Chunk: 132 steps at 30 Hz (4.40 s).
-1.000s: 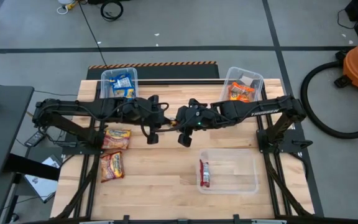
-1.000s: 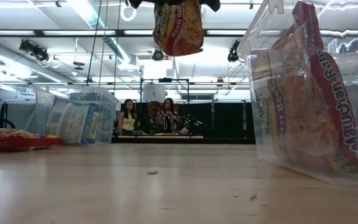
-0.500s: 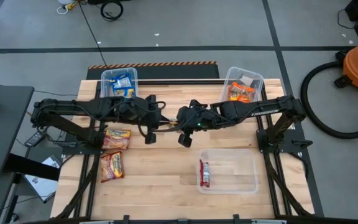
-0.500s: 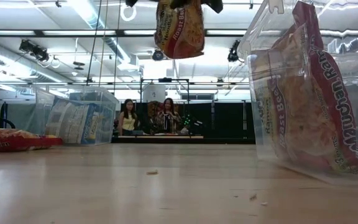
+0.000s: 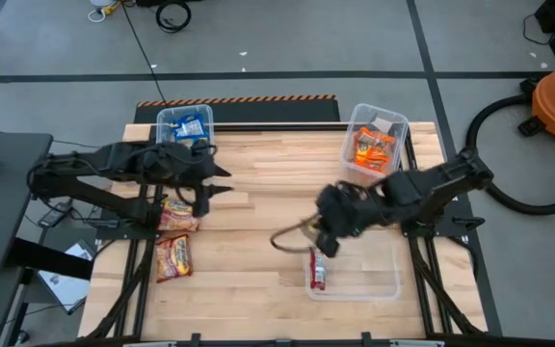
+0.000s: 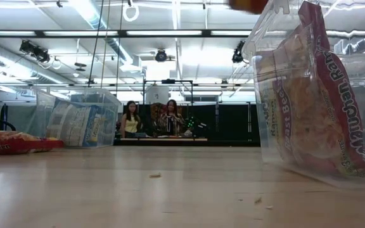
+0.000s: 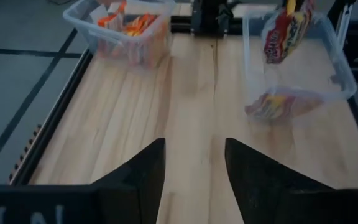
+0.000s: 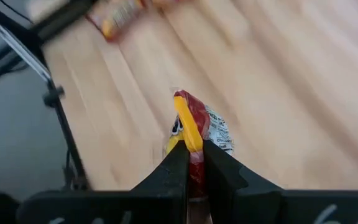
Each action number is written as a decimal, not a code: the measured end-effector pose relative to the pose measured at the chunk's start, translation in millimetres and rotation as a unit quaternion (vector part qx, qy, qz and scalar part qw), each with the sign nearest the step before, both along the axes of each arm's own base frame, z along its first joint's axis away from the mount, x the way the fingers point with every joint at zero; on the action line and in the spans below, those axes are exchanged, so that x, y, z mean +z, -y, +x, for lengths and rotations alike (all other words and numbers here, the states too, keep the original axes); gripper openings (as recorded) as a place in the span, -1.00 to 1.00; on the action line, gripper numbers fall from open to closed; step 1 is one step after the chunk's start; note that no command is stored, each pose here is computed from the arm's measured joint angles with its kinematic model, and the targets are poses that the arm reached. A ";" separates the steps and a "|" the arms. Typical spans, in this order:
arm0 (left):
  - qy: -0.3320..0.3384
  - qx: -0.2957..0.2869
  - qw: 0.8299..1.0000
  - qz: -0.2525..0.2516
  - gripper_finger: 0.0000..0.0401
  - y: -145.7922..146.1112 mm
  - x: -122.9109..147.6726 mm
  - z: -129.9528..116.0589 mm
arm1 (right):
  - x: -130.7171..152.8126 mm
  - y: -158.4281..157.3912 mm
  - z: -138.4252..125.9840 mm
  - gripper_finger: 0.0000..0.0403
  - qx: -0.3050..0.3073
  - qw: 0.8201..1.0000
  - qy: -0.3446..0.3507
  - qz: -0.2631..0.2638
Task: Sort Maruchan noodles
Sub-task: Put the red noodle pack into the bottom transparent bin
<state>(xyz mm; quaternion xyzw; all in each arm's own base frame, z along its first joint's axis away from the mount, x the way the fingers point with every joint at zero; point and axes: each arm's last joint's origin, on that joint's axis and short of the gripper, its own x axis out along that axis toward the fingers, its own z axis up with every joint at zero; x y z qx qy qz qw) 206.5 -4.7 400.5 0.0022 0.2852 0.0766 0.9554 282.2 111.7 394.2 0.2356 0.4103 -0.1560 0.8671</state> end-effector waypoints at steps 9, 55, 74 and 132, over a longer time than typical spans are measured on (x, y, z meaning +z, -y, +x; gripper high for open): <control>0.011 0.016 0.999 -0.025 -0.14 -0.4 4.8 -12.3 | -23.7 -56.8 -47.7 -0.81 -0.147 0.986 -0.040 0.072; 0.017 0.037 0.998 -0.056 -0.14 -0.4 4.2 -10.5 | -148.5 -91.9 -0.5 -0.84 -0.407 0.908 -0.078 -0.060; 0.031 0.049 0.995 -0.077 -0.14 -0.3 5.8 -9.4 | -174.9 -95.4 11.8 -0.82 -0.420 0.901 -0.092 -0.064; -0.333 -0.045 0.917 -0.216 -0.14 126.4 -73.9 -61.4 | -47.4 -57.5 -36.6 -0.44 -0.221 0.972 0.054 -0.061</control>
